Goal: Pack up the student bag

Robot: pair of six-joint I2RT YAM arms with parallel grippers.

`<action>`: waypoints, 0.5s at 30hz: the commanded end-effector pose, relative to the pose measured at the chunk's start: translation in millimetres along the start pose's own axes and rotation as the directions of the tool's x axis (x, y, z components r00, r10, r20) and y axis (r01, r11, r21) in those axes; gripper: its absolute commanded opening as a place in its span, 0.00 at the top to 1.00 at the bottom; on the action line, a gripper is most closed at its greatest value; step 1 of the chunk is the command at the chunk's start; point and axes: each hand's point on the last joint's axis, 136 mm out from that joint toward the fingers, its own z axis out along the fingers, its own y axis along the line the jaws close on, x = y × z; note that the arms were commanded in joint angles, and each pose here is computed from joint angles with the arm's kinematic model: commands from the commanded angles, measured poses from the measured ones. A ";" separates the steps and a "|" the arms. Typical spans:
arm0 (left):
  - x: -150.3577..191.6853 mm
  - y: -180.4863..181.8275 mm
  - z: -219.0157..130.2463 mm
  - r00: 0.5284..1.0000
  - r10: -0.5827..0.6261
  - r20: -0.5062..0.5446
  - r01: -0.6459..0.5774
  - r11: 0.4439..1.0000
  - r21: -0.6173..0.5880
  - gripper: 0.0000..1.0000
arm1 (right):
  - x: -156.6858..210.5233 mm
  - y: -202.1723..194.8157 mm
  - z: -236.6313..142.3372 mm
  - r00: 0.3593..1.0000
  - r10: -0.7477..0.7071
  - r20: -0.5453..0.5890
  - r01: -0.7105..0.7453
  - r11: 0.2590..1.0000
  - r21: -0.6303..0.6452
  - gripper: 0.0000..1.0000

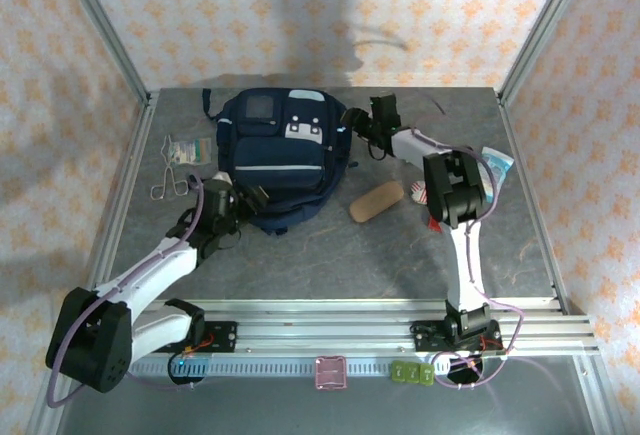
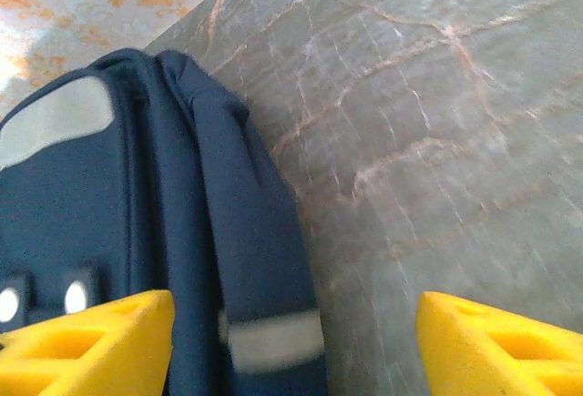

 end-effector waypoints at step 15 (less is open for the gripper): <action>-9.6 22.2 47.8 0.999 0.009 0.051 -0.001 0.990 -0.139 0.74 | 5.3 40.6 -58.2 1.000 0.025 -0.018 -0.028 0.983 -0.179 1.00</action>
